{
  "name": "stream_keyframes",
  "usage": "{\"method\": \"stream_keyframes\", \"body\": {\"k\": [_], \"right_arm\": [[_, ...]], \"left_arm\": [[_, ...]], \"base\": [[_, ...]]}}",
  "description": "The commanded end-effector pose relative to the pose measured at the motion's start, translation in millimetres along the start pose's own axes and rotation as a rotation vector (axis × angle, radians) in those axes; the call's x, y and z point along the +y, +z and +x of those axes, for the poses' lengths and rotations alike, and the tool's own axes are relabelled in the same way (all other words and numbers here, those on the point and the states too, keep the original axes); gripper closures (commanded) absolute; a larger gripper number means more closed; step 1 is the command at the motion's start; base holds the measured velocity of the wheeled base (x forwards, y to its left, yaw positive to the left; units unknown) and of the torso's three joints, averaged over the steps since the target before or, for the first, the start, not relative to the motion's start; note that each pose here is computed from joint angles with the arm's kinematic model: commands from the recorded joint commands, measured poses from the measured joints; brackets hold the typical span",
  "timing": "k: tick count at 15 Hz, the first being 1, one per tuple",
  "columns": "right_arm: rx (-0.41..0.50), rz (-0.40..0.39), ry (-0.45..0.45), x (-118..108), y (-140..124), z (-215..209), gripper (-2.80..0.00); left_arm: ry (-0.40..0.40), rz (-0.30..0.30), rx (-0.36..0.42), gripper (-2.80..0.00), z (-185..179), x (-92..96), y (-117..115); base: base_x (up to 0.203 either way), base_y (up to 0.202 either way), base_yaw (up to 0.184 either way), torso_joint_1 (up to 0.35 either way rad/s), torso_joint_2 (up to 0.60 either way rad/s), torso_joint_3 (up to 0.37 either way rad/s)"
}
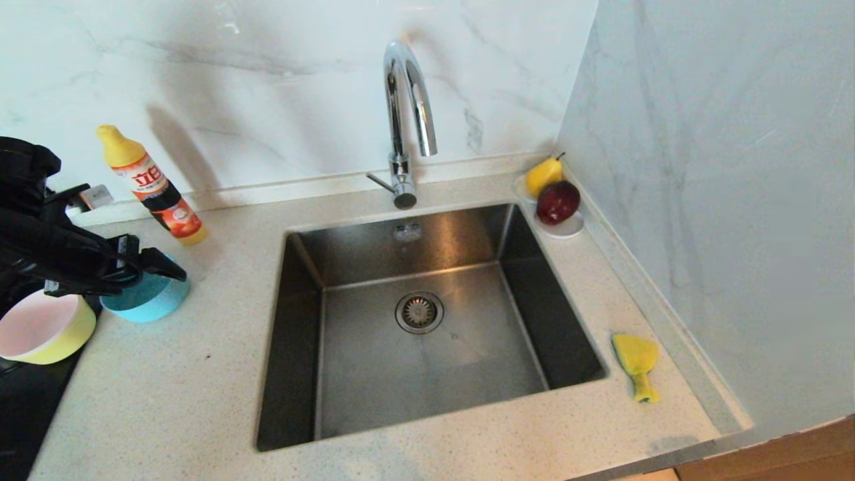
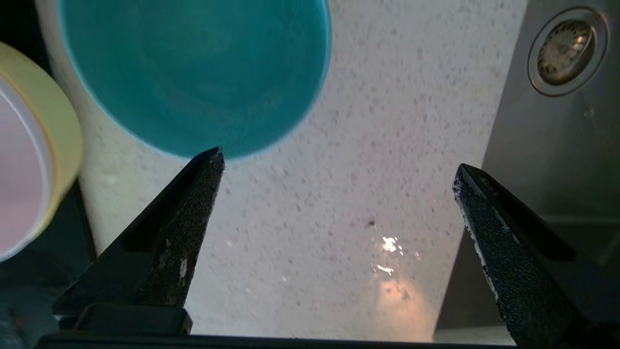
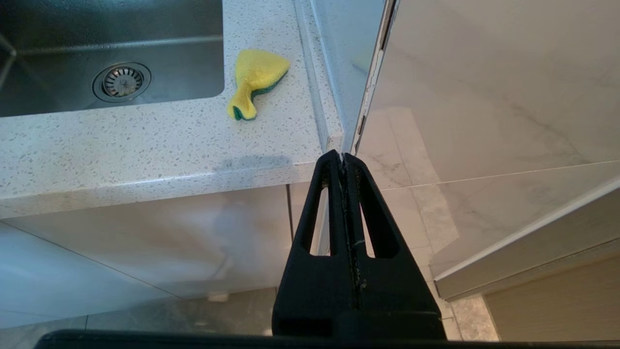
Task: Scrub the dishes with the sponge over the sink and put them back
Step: Place the bowl on the bowl
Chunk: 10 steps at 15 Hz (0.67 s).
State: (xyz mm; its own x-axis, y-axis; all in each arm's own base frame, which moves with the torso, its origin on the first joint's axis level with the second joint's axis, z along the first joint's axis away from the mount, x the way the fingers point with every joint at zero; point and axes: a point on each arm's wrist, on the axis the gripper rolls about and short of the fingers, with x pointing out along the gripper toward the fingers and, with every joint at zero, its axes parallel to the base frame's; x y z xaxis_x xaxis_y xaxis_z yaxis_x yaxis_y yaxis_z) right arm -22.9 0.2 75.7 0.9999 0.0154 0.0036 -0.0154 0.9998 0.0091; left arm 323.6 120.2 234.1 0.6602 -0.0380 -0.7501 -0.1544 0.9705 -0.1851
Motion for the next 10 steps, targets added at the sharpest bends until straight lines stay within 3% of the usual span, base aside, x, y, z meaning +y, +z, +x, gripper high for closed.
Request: {"method": "stream_keyframes", "body": {"k": [1, 10], "right_arm": [[-0.001, 0.000, 0.001, 0.0, 0.0, -0.1, 0.00], [0.000, 0.000, 0.001, 0.0, 0.0, 0.1, 0.00]], "left_arm": [[-0.001, -0.001, 0.018, -2.80, 14.1, 4.3, 3.4], [-0.020, -0.005, 0.041, -2.80, 55.6, 9.9, 14.0]], "base": [[0.000, 0.000, 0.000, 0.000, 0.00, 0.000], [0.000, 0.000, 0.000, 0.000, 0.00, 0.000]]}}
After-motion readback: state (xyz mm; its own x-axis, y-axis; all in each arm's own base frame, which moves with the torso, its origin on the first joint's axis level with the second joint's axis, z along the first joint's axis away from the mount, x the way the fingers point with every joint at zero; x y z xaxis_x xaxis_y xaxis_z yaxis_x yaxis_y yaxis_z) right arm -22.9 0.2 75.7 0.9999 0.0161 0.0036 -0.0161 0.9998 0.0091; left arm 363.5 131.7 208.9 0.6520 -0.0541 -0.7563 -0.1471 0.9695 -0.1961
